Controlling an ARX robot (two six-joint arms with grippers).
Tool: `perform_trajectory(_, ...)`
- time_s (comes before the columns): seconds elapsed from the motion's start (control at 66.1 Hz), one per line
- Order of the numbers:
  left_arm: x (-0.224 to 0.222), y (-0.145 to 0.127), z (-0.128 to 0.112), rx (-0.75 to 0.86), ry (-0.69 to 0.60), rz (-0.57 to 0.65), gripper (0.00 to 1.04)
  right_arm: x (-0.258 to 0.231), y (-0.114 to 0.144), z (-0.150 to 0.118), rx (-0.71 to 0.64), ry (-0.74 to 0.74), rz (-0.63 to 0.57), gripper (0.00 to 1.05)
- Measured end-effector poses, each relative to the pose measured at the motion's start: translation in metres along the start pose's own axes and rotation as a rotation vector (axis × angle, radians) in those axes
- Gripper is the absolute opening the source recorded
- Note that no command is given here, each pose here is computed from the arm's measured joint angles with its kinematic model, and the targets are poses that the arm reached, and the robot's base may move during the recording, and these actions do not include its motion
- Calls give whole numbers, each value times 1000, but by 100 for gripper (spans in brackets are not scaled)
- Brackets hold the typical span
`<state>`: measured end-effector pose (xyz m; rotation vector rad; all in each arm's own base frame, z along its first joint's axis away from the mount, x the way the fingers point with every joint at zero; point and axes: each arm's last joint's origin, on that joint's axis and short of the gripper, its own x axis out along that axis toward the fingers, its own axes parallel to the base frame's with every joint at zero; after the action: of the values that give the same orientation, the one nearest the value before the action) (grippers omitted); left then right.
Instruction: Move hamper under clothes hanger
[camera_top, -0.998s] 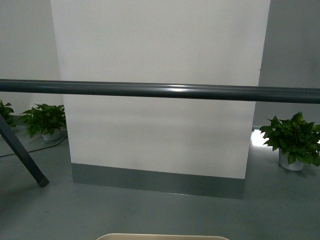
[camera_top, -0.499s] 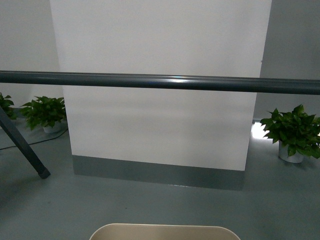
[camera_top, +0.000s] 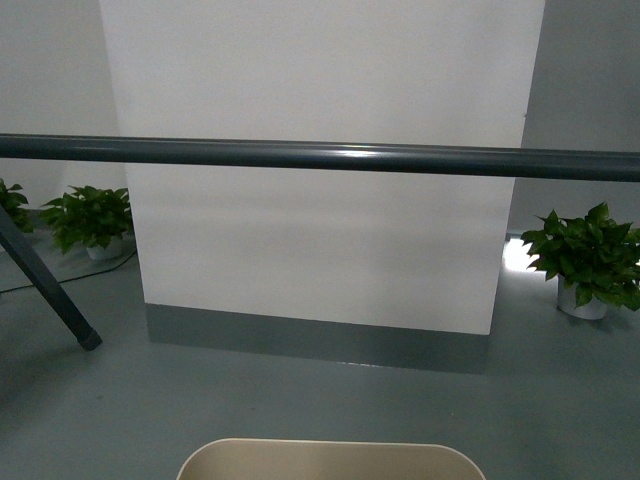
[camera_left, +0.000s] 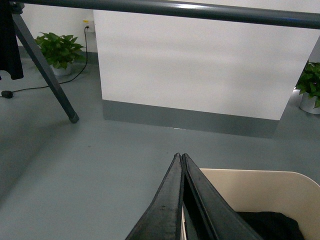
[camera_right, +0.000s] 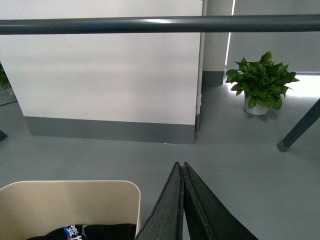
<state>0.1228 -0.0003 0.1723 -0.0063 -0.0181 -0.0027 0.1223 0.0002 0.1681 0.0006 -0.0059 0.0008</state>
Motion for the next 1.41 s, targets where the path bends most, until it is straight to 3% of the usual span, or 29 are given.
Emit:
perform_trajectory(1.286, -26, 0, -3, 0, 3, 0, 3, -25, 0, -3, 0, 3, 2, 2)
perform_trajectory(1.407, -26, 0, -3, 0, 3, 0, 19, -25, 0, -3, -1, 3, 2, 17)
